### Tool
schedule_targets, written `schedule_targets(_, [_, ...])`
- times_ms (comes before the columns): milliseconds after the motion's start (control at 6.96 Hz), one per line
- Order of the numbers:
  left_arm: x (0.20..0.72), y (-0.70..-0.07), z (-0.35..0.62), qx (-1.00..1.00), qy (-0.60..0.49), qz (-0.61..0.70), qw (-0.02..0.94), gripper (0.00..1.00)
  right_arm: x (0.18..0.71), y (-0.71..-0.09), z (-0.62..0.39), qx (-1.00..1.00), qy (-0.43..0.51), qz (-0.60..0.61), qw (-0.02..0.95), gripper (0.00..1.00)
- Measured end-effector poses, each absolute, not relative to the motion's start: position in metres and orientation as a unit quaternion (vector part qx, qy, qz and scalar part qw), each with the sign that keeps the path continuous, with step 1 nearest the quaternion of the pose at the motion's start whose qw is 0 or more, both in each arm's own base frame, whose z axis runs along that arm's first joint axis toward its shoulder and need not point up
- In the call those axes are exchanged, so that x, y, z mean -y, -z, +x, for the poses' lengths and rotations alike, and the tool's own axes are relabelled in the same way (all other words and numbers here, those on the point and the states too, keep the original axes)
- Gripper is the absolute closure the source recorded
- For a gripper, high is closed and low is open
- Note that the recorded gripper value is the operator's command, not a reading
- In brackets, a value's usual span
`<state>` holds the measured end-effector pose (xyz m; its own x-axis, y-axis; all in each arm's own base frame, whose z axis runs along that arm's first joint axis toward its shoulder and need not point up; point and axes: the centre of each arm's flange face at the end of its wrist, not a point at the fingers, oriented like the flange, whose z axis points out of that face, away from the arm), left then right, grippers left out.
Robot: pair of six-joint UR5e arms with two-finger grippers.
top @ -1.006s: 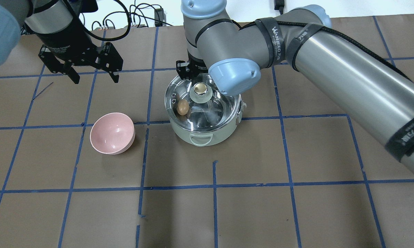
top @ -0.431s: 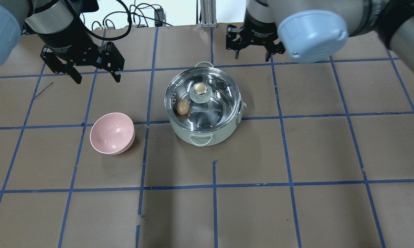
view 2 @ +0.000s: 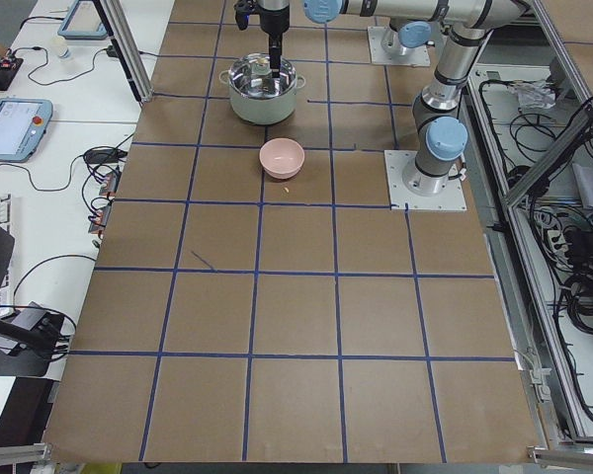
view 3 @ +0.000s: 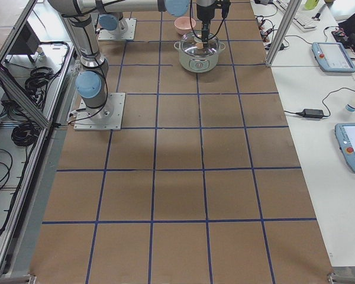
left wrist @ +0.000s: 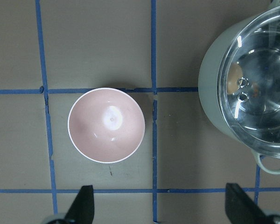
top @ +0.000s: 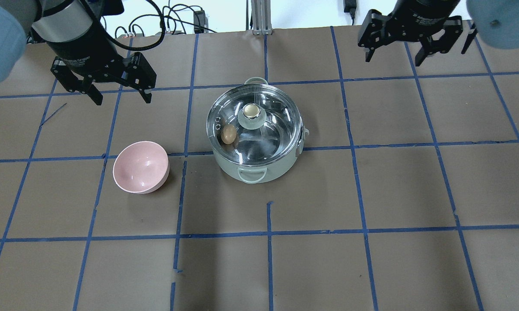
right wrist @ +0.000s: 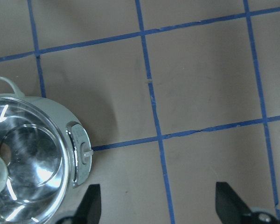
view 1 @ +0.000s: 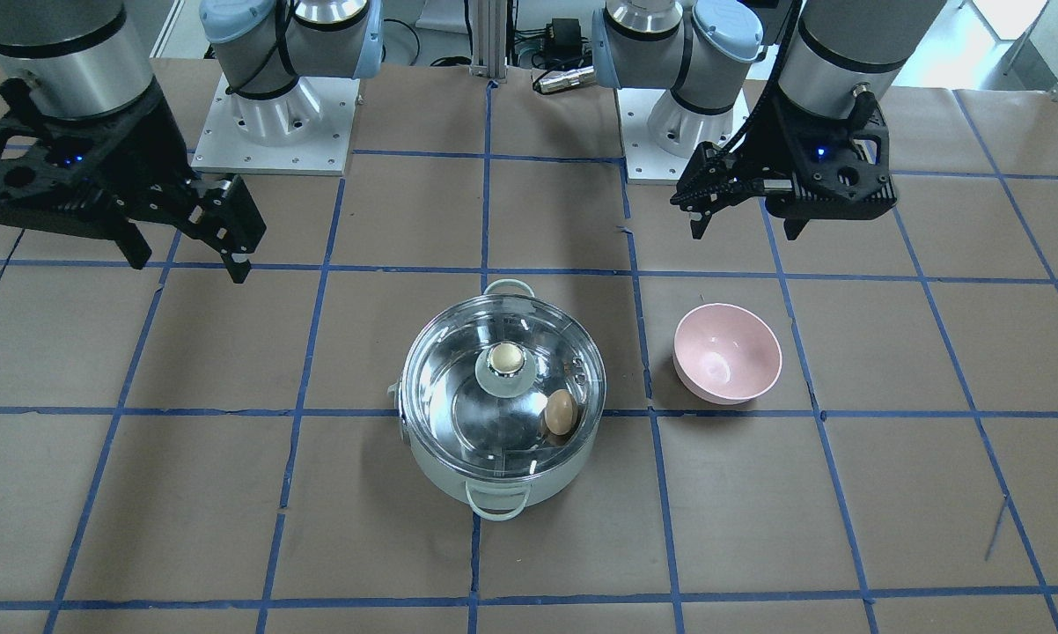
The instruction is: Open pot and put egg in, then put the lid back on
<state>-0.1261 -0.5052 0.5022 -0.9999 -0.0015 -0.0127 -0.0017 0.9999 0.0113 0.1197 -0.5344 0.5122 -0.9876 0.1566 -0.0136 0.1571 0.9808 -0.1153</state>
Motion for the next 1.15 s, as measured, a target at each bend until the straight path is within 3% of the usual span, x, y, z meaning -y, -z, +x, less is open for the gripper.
schedule_targets(1150, [0.5055,-0.5022,-0.1257,-1.000,-0.006,-0.002,0.003,0.00,0.5253,-0.5060,0.1124,-0.997,0.042,0.063,0.001,0.00])
